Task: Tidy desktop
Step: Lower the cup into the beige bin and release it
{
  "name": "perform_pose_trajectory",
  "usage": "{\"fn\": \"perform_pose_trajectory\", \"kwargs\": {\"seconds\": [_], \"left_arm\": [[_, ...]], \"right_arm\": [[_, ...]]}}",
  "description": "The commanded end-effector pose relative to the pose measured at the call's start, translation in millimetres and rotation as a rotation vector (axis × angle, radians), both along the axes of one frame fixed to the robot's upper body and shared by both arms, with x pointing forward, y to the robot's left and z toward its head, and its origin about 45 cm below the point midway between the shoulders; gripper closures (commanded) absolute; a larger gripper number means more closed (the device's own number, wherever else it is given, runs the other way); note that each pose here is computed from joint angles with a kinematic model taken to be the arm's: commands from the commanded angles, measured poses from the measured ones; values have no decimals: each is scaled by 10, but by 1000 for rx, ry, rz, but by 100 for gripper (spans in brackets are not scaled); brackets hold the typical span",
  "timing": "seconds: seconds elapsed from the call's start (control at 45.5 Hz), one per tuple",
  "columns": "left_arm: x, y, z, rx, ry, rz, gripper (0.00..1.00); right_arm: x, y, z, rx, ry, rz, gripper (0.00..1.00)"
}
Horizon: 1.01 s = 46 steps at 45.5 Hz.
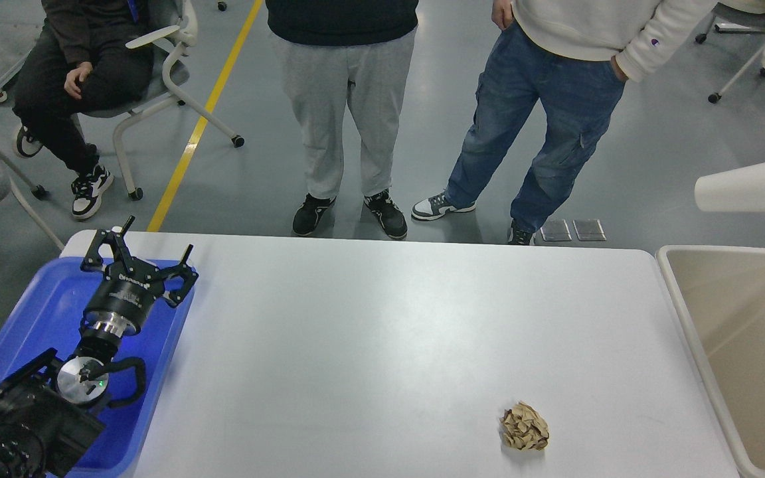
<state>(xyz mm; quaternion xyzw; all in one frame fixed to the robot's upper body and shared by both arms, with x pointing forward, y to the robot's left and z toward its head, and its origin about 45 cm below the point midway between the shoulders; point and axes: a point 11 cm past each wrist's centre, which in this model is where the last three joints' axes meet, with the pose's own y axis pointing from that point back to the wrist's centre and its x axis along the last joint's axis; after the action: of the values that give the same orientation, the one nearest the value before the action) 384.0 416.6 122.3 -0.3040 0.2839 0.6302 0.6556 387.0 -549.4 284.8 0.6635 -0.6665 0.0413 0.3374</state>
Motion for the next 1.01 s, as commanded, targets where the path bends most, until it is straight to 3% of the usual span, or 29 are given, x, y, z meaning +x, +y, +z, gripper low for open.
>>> {"fn": "perform_pose_trajectory", "kwargs": {"seconds": [0.0, 0.484, 0.769, 0.989], "left_arm": [[2, 0, 2, 0, -1, 0, 0], [-4, 0, -5, 0, 2, -1, 0], [-4, 2, -4, 0, 1, 1, 0], [-4, 2, -4, 0, 1, 1, 0]], "right_arm": [[-261, -410, -458, 144, -25, -261, 100], [-748, -650, -1464, 175, -4, -596, 100], [-1069, -630, -1813, 102, 49, -703, 100], [-1160, -554, -1969, 108, 58, -748, 100]]}}
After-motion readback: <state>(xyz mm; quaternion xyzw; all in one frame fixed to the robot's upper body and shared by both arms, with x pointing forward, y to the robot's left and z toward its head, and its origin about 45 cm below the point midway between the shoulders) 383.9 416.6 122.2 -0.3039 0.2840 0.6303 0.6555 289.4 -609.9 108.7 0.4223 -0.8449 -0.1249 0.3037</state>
